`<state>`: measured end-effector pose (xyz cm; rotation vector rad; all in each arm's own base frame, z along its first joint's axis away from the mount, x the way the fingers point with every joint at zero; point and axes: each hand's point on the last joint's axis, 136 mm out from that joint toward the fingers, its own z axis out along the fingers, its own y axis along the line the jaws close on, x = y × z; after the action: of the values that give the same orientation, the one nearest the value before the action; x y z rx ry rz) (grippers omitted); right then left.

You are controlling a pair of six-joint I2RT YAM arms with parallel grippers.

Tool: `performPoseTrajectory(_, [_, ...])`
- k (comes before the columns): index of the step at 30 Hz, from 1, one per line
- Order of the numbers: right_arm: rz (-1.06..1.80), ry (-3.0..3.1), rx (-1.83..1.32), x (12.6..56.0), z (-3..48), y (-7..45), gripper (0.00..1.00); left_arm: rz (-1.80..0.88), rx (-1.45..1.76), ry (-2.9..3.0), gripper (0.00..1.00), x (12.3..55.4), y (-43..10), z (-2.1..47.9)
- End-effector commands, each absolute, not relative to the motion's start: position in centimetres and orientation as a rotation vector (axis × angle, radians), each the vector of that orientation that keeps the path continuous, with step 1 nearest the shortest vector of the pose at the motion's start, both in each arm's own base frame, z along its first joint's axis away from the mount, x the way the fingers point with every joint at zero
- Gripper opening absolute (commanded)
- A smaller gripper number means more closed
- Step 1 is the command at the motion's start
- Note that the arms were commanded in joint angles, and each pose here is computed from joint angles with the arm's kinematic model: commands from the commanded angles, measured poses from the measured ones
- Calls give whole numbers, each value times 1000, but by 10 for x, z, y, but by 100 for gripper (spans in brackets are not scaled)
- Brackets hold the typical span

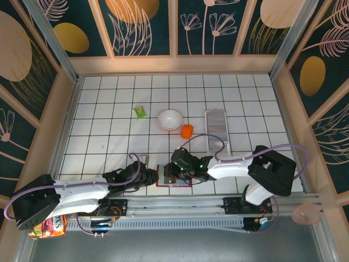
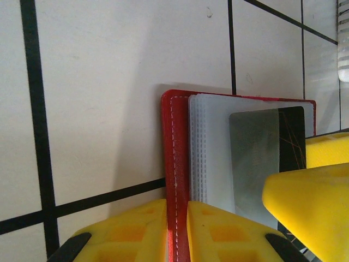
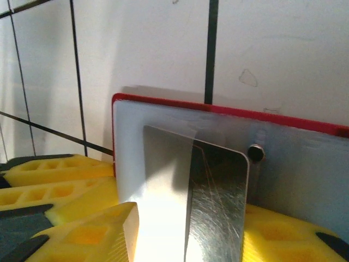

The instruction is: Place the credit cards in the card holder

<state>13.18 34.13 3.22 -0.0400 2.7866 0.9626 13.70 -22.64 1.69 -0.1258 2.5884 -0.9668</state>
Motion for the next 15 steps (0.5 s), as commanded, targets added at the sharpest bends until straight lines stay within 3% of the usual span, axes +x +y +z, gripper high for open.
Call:
performPoseTrajectory(1, [910,2755,-40,135,42,335,50,-937,-130,2637,18,128,-219,6])
performPoseTrajectory(8, [842,2774,-28,132,39,319,50,-944,-137,2635,18,128,-219,7])
performPoseTrajectory(15, [872,2789,-49,131,33,330,41,-942,-136,2639,18,128,-219,6])
